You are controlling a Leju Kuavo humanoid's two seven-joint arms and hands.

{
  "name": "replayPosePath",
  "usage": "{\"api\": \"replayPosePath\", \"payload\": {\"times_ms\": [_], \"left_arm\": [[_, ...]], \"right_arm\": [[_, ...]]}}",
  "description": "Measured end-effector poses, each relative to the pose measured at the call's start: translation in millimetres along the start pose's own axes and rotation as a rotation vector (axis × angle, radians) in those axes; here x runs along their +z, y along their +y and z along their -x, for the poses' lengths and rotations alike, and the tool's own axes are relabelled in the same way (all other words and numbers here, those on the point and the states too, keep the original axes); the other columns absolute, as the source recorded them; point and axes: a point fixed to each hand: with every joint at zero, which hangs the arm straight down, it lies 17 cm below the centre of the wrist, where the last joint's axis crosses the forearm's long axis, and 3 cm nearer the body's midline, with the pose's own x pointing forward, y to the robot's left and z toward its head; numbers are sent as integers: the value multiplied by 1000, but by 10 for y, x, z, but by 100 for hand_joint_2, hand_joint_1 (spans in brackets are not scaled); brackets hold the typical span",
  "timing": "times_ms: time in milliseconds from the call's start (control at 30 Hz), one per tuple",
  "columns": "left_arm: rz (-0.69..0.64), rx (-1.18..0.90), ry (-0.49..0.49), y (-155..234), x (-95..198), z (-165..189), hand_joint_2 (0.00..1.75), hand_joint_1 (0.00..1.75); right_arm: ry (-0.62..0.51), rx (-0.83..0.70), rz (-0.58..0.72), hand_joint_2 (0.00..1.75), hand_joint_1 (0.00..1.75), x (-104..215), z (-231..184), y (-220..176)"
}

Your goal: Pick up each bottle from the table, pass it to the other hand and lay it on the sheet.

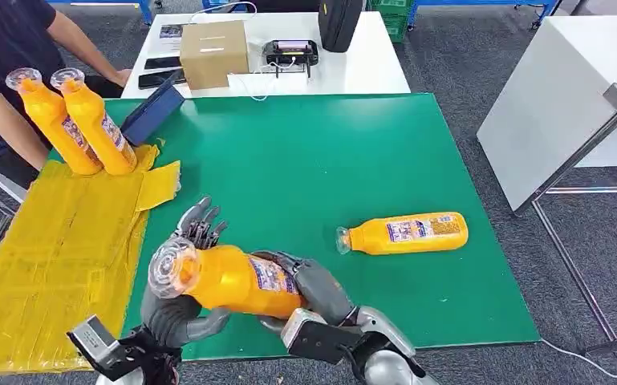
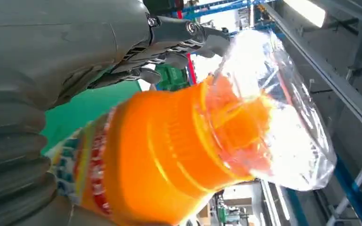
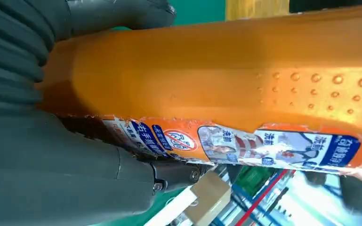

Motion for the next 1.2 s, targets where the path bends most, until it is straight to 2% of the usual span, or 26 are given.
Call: {"api": "replayPosePath", "payload": {"times_ms": [500, 533, 567, 1133, 1167, 1200], "left_arm": [[72, -14, 69, -112, 56, 227, 175, 0], [73, -15, 70, -112, 57, 232, 175, 31], [76, -16, 72, -116, 60, 240, 175, 175], [100, -38, 47, -117, 92, 233, 175, 175], [98, -36, 45, -111, 93, 230, 175, 175], [94, -35, 44, -102, 94, 227, 175, 175]], "right_arm": [[-94, 82, -124, 175, 175, -189, -281, 224], [-97, 84, -126, 175, 175, -193, -289, 228], [-100, 86, -128, 175, 175, -199, -299, 230], [-109, 86, -150, 175, 175, -205, -326, 277], [-105, 90, -147, 175, 140, -207, -316, 271], [-100, 102, -139, 175, 23, -210, -302, 257]]}}
